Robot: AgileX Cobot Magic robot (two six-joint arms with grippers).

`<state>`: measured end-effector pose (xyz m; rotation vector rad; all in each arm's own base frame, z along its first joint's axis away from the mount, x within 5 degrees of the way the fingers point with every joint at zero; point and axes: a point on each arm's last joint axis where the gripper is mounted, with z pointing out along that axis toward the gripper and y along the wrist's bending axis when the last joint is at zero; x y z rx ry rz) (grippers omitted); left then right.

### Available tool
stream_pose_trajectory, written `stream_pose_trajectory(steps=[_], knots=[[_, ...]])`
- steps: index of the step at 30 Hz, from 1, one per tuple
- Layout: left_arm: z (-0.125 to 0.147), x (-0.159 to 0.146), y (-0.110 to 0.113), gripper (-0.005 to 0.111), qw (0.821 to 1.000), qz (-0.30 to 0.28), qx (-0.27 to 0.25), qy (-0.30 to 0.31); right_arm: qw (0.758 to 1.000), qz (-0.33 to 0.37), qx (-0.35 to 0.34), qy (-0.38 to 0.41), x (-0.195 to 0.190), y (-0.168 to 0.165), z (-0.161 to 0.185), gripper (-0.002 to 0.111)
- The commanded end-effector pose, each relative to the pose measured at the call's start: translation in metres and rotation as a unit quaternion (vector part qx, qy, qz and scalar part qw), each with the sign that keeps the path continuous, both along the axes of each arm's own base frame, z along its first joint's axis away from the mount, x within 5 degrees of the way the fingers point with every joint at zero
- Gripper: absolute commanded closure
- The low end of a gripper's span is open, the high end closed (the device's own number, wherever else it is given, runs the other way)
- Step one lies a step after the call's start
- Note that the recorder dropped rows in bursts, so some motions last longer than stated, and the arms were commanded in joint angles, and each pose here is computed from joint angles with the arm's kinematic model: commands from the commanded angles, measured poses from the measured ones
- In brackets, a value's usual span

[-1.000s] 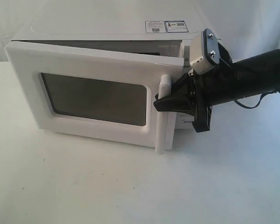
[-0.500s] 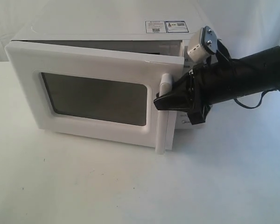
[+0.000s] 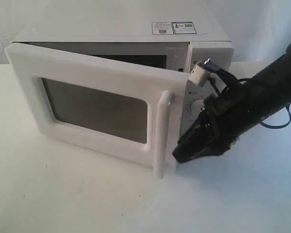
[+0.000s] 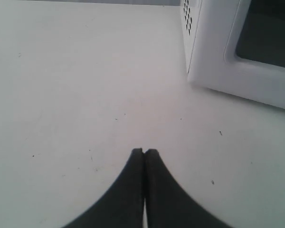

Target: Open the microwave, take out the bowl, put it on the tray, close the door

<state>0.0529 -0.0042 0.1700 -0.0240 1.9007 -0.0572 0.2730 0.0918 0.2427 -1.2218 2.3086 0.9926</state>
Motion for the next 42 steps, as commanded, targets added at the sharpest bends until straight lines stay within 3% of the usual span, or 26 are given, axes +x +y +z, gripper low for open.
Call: stream_pose_trajectory(steps=[1,6,10,17,23,25,30,35,40,42], knots=[[-0.001,0.0,0.0,0.107,1.0,-0.001,-0.004,-0.002,0.992,-0.053,-0.079,0.081,-0.01,-0.01,-0.001,0.069],[-0.001,0.0,0.0,0.107,1.0,-0.001,-0.004,-0.002,0.99,-0.087,-0.087,0.068,-0.008,-0.012,0.002,0.078],[-0.001,0.0,0.0,0.107,1.0,-0.001,-0.004,-0.002,0.993,-0.11,-0.036,0.029,0.001,-0.004,0.008,0.107],[-0.001,0.0,0.0,0.107,1.0,-0.001,-0.004,-0.002,0.995,-0.035,0.064,-0.071,0.002,0.024,0.022,0.108],[-0.001,0.0,0.0,0.107,1.0,-0.001,-0.004,-0.002,0.974,-0.041,0.177,-0.136,0.008,0.044,0.04,0.108],[-0.001,0.0,0.0,0.107,1.0,-0.001,-0.004,-0.002,0.969,-0.011,0.189,-0.157,0.007,0.052,0.041,0.108],[-0.001,0.0,0.0,0.107,1.0,-0.001,-0.004,-0.002,0.953,0.077,0.186,-0.227,-0.008,0.082,0.042,0.108],[-0.001,0.0,0.0,0.107,1.0,-0.001,-0.004,-0.002,0.946,0.063,0.1,-0.302,-0.013,0.109,0.037,0.108],[-0.001,0.0,0.0,0.107,1.0,-0.001,-0.004,-0.002,0.921,0.067,0.013,-0.384,-0.022,0.136,0.031,0.108],[-0.001,0.0,0.0,0.107,1.0,-0.001,-0.004,-0.002,0.903,0.033,-0.017,-0.428,-0.021,0.146,0.032,0.108]])
